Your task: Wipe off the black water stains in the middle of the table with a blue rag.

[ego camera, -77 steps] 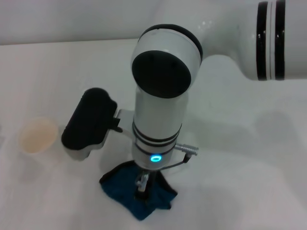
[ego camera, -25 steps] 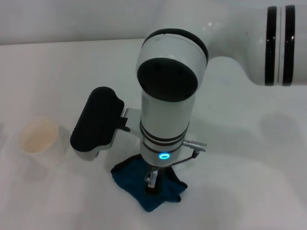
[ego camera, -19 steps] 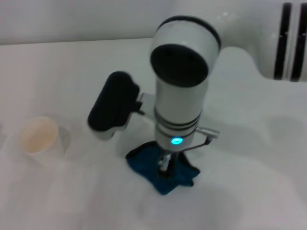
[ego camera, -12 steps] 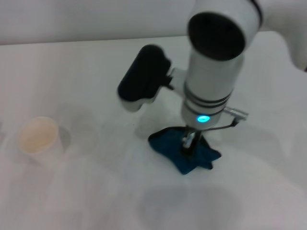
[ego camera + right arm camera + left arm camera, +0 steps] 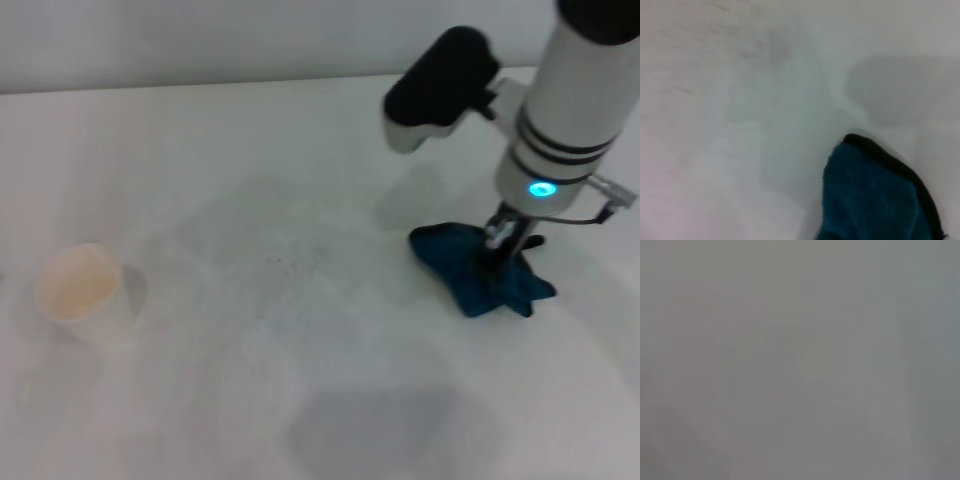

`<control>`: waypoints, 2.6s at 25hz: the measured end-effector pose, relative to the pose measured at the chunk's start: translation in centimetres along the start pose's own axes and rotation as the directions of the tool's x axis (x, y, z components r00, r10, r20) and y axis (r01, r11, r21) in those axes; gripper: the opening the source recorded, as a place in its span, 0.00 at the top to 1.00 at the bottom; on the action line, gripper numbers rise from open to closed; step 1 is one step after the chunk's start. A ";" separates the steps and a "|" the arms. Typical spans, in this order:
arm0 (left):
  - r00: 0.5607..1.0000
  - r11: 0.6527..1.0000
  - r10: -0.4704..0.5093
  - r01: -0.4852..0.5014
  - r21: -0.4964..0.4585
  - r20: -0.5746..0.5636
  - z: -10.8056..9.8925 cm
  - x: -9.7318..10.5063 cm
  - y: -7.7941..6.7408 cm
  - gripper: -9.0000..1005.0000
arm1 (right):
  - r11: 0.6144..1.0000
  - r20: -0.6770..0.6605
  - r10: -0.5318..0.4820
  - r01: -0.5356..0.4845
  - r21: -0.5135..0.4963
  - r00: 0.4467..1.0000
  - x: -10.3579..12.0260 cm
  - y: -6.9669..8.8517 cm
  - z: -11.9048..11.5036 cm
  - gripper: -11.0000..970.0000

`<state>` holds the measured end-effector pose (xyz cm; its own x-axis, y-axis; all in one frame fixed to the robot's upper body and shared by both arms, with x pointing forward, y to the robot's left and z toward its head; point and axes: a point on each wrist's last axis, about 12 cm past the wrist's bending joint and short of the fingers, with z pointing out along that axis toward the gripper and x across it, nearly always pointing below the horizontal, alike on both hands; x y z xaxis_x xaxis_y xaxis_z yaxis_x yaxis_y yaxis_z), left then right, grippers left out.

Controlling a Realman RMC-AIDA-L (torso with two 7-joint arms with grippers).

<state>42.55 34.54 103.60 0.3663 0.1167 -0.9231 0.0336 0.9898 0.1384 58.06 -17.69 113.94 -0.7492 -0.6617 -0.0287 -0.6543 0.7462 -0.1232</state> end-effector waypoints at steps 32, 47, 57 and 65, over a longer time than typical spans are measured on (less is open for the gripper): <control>1.000 1.000 0.009 -0.009 0.013 0.011 1.5 0.1 0.1 0.12 | 0.994 -0.025 0.093 -0.094 -0.051 0.995 3.2 -3.3 1.5 0.77; 1.000 1.000 0.010 -0.010 0.006 0.008 2.0 0.2 0.1 0.12 | 0.983 0.263 0.013 0.036 -0.181 0.965 4.0 -5.1 -1.6 0.64; 1.000 1.000 0.016 -0.016 -0.002 0.017 2.5 0.2 0.2 0.12 | 0.949 0.585 0.134 0.067 -0.308 0.800 6.1 -9.4 -0.9 0.61; 1.000 1.000 0.025 -0.025 -0.010 0.002 3.2 0.4 0.5 0.12 | 0.940 0.810 0.265 0.048 -0.339 0.522 9.4 -12.6 0.3 0.59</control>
<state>45.71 34.78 104.46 0.3686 0.1409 -0.9189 0.0151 0.9874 0.1575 59.31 -33.31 114.88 -0.4815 -0.2071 -0.8516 -0.6855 0.6945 0.2186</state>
